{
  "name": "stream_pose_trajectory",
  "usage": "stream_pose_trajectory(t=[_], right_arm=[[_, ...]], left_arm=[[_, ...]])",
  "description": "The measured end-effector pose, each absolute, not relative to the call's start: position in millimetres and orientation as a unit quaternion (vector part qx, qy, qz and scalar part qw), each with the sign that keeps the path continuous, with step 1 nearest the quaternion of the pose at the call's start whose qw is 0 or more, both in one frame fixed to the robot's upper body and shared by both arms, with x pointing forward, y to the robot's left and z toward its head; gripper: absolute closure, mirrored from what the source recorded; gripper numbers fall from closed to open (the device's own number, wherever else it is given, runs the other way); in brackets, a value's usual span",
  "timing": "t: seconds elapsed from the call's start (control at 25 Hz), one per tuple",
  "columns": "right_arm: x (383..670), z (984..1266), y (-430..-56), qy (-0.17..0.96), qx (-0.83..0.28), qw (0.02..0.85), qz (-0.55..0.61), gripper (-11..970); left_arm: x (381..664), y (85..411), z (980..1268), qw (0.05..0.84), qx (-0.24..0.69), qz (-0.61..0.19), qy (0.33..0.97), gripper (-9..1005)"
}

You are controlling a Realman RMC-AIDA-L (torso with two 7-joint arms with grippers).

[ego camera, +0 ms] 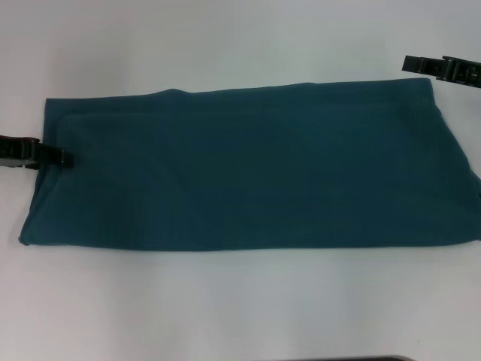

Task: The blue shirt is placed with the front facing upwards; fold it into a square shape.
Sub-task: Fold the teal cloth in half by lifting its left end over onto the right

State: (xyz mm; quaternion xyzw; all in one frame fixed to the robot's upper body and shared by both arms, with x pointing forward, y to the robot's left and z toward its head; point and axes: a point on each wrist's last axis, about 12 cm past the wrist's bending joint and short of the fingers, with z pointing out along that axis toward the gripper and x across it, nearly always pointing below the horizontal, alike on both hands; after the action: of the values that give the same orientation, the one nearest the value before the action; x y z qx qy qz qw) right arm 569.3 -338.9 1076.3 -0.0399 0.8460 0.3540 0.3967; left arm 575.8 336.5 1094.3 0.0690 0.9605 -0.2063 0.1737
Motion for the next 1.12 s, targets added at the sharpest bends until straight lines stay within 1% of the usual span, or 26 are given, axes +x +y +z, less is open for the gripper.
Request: stream_pose_trajectory(t=[0.68, 1.12], right_arm=[[568.6, 1076.2, -338.7, 0.846, -0.041, 0.396, 0.356, 794], [569.1, 1076.2, -338.7, 0.846, -0.041, 0.396, 0.355, 793]], left_arm=[[577.6, 323.1, 1094.9, 0.166, 0.09, -0.216, 0.958, 338], [579.5, 320.9, 1098.0, 0.168, 0.095, -0.219, 0.957, 338]])
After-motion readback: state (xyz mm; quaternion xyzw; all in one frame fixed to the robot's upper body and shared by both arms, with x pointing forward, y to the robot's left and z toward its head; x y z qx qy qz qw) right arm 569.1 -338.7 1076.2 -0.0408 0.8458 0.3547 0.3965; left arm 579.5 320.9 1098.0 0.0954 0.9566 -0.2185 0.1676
